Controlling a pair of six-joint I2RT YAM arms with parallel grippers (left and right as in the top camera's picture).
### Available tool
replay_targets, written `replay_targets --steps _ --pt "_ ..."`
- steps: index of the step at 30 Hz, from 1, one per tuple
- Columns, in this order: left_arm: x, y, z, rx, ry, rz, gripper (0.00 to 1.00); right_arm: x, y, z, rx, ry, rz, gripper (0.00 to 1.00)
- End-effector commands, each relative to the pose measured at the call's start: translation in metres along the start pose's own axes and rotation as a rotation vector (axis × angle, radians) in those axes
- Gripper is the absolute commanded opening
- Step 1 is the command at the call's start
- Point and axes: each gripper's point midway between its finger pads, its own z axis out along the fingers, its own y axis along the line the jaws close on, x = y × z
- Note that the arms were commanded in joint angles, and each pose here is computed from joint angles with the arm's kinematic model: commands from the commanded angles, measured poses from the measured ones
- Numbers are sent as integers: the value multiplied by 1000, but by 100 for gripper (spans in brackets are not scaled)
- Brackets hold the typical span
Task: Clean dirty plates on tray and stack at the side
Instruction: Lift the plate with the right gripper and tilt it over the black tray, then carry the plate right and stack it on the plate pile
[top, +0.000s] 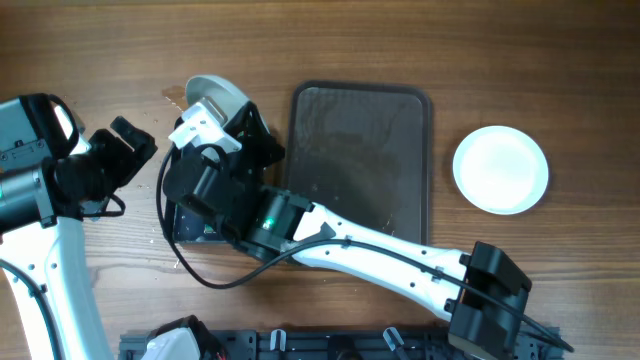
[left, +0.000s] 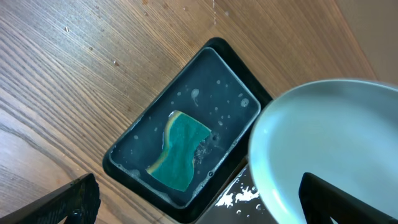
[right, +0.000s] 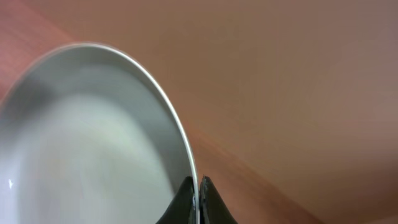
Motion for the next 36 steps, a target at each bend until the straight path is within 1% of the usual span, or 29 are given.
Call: replay_targets --steps 1,2,3,4,5,7,8,10,12,13,14,15,16,17,18,20,22,23,25,26,28,29,30,33,35,36 --pt "-2 -4 -5 23 -10 0 100 -11 -24 -7 55 -9 -63 4" --pt "-2 -4 -5 23 -10 0 100 -12 -31 -6 85 -7 10 4" --pt "-2 -4 -5 23 -10 0 100 -12 -25 -6 58 -13 23 4" --pt "-2 -4 -5 23 -10 0 100 -13 -17 -10 17 -23 -19 4" --pt "-2 -4 -5 23 -10 0 100 -12 -17 -12 30 -19 -42 4" --pt "-2 -4 -5 23 -10 0 100 -3 -27 -7 82 9 107 4" --pt "-2 -4 -5 23 -10 0 100 8 -22 0 42 38 185 4" --pt "-2 -4 -5 23 -10 0 100 32 6 12 -145 130 268 4" --pt "-2 -4 -5 23 -10 0 100 53 23 20 -313 249 384 4" --pt "-2 -4 -5 23 -10 0 100 59 25 23 -407 306 460 4" --pt "-2 -4 -5 23 -10 0 100 57 23 24 -545 351 543 4" --pt "-2 -4 -5 23 -10 0 100 51 16 24 -638 362 597 4" --pt "-2 -4 -5 23 -10 0 100 42 -1 25 -730 359 670 4" --pt "-2 -4 -5 23 -10 0 100 37 -23 27 -779 351 739 4" --pt "-2 -4 -5 23 -10 0 100 31 -61 30 -824 331 840 4" --pt "-2 -4 -5 23 -10 0 100 32 -127 34 -828 286 959 4" --pt "-2 -4 -5 23 -10 0 100 48 -184 35 -773 275 1053 4" --pt "-2 -4 -5 23 -10 0 100 71 -221 36 -692 295 1105 4" --pt "-2 -4 -5 23 -10 0 100 123 -270 35 -530 390 1180 4" --pt "-2 -4 -5 23 -10 0 100 164 -292 32 -425 486 1223 4" --pt "-2 -4 -5 23 -10 0 100 249 -321 27 -222 684 1270 4" --pt "-2 -4 -5 23 -10 0 100 285 -325 26 -166 755 1290 4" --pt "-2 -4 -5 23 -10 0 100 313 -325 25 -134 811 1313 4" --pt "-2 -4 -5 23 -10 0 100 413 -301 19 -31 1010 1441 4" --pt "-2 -4 -5 23 -10 0 100 455 -284 18 18 1072 1497 4" --pt "-2 -4 -5 23 -10 0 100 484 -274 18 66 1104 1533 4"
